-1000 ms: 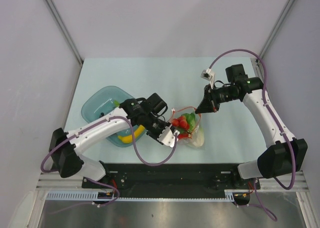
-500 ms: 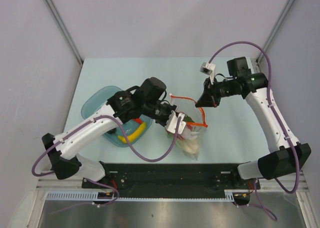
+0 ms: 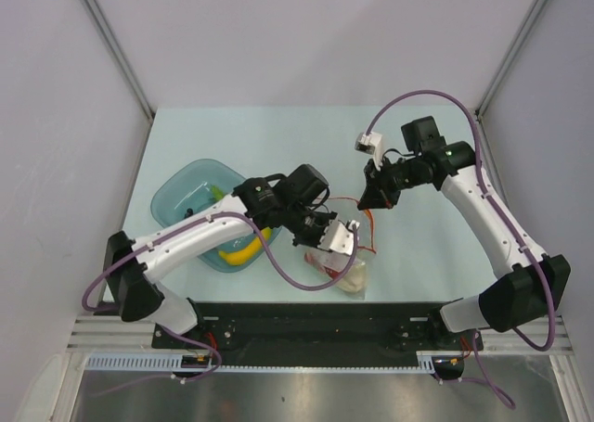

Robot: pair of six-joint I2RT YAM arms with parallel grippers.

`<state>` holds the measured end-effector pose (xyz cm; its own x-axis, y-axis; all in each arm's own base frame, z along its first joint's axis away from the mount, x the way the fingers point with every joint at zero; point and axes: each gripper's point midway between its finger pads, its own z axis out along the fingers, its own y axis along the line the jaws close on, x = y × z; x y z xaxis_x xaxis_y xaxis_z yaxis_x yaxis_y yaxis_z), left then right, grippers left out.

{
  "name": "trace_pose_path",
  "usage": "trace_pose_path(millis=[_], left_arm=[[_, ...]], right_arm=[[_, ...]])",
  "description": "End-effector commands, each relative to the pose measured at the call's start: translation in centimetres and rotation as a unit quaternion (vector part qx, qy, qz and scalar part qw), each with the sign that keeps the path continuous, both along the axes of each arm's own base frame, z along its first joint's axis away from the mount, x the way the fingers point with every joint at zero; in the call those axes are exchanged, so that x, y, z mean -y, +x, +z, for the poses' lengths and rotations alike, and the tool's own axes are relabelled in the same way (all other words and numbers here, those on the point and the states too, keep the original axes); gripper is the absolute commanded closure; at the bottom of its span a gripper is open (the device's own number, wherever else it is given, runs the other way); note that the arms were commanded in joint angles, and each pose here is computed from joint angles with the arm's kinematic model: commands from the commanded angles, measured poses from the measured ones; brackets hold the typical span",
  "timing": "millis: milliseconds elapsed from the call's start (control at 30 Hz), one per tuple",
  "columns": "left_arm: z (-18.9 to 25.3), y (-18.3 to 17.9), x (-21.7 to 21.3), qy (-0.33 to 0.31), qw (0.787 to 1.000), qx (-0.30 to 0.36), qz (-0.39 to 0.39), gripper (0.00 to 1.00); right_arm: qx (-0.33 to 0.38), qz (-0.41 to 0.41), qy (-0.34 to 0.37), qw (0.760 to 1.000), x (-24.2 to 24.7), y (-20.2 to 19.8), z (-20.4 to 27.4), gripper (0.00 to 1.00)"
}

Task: Place the food in the zip-top bag and seal the zipper
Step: Adjust the zipper food storage bag at the center of the board, then pick up the fake vegetable from the bin.

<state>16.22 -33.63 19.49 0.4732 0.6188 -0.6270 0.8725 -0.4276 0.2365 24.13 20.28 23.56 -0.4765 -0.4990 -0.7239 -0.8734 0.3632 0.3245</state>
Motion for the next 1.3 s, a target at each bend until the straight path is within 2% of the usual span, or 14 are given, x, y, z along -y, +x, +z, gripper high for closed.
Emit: trace_pose_path(millis=[0,67,100,133,200,300,433,467,500,633,700,800,1000,1267], left_arm=[[5.0,0.1,0.4,-0.076,0.996,-0.015,0.031,0.62],[7.6,1.5,-0.5,-0.117,0.989,-0.049,0.074,0.51],[8.7,1.5,-0.8,-0.140,0.984,-0.079,0.078,0.40],[9.8,3.8,-2.2,-0.162,0.976,-0.084,0.115,0.36],[11.5,5.3,-3.9,-0.188,0.963,-0.100,0.162,0.31],[12.2,10.1,-8.7,-0.217,0.934,-0.106,0.264,0.27],[7.4,13.0,-14.9,-0.150,0.930,-0.084,0.325,0.30],[5.9,13.8,-16.6,-0.119,0.941,-0.046,0.312,0.31],[3.7,14.1,-18.0,-0.084,0.946,-0.055,0.307,0.32],[-1.5,12.7,-23.4,0.014,0.934,-0.127,0.334,0.30],[-3.2,12.7,-24.7,0.040,0.936,-0.116,0.329,0.28],[-4.9,14.4,-25.4,0.050,0.943,-0.069,0.322,0.27],[-6.9,15.8,-22.4,0.052,0.962,-0.051,0.262,0.29],[-12.2,18.2,-21.0,0.119,0.973,-0.011,0.199,0.32]], right_arm=[[0.061,0.007,0.011,0.998,-0.5,1.6,2.2,1.00],[0.055,0.006,0.004,0.998,-0.4,1.7,1.7,1.00],[0.055,0.007,0.004,0.998,-0.4,1.7,1.6,1.00],[0.059,0.006,0.005,0.998,-0.4,1.8,1.7,1.00],[0.058,0.006,0.009,0.998,-0.5,1.8,1.7,1.00],[0.058,0.005,0.009,0.998,-0.6,2.0,1.7,1.00],[0.056,0.006,0.007,0.998,-0.7,2.2,1.5,1.00],[0.055,0.005,0.005,0.998,-0.7,2.3,1.4,1.00],[0.055,0.004,0.004,0.998,-0.7,2.4,1.3,1.00],[0.050,0.003,0.002,0.999,-0.7,2.5,1.2,1.00],[0.047,0.004,0.002,0.999,-0.7,2.5,1.1,1.00],[0.035,0.002,0.002,0.999,-0.9,2.6,0.7,1.00],[0.031,0.002,-0.003,1.000,-0.9,2.8,0.4,1.00],[0.024,-0.003,-0.006,1.000,-0.9,3.1,0.1,1.00]])
